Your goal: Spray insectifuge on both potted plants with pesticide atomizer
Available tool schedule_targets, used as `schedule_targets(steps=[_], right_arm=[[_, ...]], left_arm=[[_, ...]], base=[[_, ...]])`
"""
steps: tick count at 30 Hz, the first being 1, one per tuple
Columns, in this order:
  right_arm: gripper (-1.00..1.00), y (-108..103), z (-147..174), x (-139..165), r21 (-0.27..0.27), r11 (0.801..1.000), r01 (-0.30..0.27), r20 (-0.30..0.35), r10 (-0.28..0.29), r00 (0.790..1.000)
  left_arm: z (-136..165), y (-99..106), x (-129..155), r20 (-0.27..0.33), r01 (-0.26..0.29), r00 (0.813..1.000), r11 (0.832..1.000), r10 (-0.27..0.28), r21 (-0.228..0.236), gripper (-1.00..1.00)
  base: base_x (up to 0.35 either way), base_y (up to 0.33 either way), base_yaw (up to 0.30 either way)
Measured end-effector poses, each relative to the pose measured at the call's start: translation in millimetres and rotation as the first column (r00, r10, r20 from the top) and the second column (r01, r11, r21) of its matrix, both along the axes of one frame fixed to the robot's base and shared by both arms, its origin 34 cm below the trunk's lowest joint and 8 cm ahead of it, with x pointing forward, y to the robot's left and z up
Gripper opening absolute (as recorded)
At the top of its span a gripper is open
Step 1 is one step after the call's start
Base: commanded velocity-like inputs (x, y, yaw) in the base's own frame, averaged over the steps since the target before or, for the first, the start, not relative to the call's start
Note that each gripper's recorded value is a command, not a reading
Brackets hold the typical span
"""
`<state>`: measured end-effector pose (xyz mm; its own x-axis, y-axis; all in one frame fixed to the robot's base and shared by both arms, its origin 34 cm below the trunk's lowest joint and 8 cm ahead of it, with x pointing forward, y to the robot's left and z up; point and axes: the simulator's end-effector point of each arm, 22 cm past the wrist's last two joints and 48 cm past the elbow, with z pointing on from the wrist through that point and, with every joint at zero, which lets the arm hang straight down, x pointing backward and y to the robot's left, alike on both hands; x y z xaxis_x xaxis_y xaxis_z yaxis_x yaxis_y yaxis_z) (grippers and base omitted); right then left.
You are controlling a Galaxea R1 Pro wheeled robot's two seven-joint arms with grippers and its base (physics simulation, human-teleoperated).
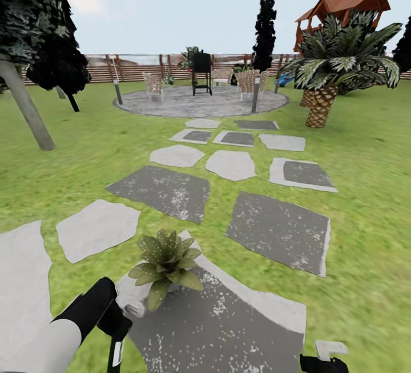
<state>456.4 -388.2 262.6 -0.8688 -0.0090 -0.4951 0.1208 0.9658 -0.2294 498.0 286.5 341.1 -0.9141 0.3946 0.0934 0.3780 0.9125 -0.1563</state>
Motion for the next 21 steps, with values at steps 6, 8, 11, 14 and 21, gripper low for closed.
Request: schedule_targets(steps=[6,8,11,14,21], right_arm=[[1.0,0.0,0.0,0.0,0.0,1.0,0.0,0.0,0.0,1.0],[1.0,-0.7,0.0,-0.3,0.0,1.0,0.002,0.0,-0.002,1.0],[1.0,-2.2,-0.2,-1.6,-0.003,1.0,0.001,-0.003,-0.001,1.0],[1.0,-4.4,0.0,-2.0,-0.006,1.0,0.001,-0.004,-0.001,1.0],[1.0,-1.6,-0.2,-1.4,0.0,1.0,-0.002,-0.003,0.002,1.0]], left_arm=[[1.7,-2.0,2.4,0.005,-0.006,1.0,1.0,0.006,-0.009,-1.0],[1.6,-2.3,2.3,0.005,-0.005,1.0,1.0,0.005,-0.008,-1.0],[1.6,-2.2,2.5,0.006,-0.005,1.0,1.0,0.005,-0.008,-1.0],[1.7,-3.1,3.0,0.007,-0.004,1.0,1.0,0.004,-0.009,-1.0],[2.0,-3.4,3.4,0.009,-0.004,1.0,1.0,0.004,-0.009,-1.0]], base=[[0.0,0.0,0.238],[0.0,0.0,0.043],[0.0,-0.038,0.013],[0.013,-0.211,0.002],[0.108,-0.265,0.0]])
